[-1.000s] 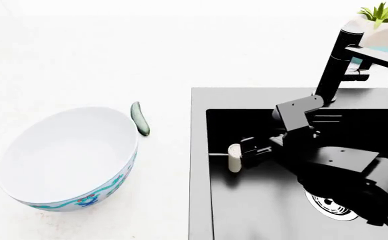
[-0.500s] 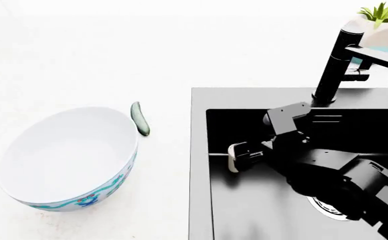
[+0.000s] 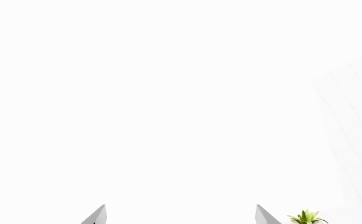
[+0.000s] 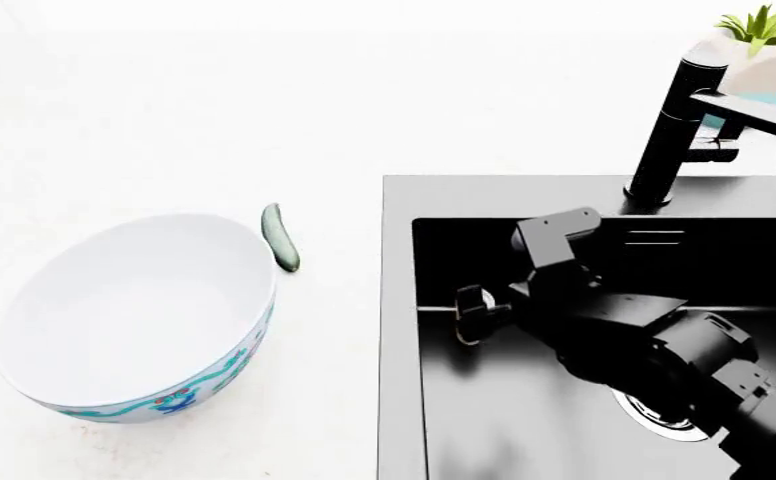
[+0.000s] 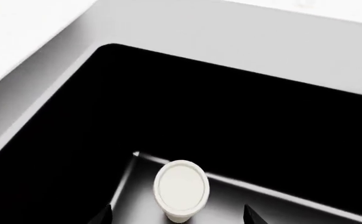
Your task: Pick the cup and bowl from the sink and place them on the counter for drying.
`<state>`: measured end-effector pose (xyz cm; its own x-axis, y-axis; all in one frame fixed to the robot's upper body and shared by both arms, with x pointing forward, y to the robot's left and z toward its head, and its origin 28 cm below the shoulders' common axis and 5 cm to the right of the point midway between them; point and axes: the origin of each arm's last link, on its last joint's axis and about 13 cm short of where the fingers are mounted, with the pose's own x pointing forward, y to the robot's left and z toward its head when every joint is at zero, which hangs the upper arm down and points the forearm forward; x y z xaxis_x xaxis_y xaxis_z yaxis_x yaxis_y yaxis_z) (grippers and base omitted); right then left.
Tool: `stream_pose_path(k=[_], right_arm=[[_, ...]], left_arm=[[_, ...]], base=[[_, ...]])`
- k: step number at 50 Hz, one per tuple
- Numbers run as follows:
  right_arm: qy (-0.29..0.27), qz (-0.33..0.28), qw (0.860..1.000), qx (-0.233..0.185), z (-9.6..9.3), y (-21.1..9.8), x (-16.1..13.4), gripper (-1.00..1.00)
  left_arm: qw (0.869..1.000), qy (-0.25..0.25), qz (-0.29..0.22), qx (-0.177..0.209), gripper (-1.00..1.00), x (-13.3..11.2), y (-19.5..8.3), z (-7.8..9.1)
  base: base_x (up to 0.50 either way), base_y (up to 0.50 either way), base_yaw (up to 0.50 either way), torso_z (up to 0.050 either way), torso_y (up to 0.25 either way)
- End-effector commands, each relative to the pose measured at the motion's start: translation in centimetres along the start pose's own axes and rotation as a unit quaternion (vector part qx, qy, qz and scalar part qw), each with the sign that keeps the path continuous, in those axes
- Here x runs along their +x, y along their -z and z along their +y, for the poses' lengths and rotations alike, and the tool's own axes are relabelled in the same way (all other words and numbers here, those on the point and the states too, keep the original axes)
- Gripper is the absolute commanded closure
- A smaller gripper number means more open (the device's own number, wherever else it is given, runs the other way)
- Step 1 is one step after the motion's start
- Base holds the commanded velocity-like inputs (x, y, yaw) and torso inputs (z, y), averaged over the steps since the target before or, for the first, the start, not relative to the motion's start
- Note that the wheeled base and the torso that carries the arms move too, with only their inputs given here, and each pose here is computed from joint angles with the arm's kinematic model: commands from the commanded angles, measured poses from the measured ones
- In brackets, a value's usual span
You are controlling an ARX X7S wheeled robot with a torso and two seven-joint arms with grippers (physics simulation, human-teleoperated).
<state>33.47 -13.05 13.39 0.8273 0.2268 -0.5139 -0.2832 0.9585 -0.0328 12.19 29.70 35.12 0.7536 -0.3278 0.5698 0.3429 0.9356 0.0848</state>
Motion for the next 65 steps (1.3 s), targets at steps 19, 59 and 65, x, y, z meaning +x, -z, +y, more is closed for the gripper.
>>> stream_pose_path(k=[19,59,65], right_arm=[[0.009,-0.005,1.0,0.01,-0.6,-1.0,1.5,-1.0],[-0.004,0.029,0.999,0.017,-0.3,-1.1,3.7,-1.0],[-0.002,0.034,0.999,0.023,-0.3,-0.8,3.7,-1.0]], left_arm=[[1.0,-0.004,-0.001,0.0,-1.0,-0.3,0.2,0.2],[1.0,-0.018,0.005,0.004,-1.0,-0.9,-0.1,0.5],[1.0,-0.018,0.003,0.005,-1.0,-0.9,-0.2,0.5]], base=[[0.0,0.0,0.0,0.0,0.0],[0.0,0.0,0.0,0.0,0.0],[0.0,0.0,0.0,0.0,0.0]])
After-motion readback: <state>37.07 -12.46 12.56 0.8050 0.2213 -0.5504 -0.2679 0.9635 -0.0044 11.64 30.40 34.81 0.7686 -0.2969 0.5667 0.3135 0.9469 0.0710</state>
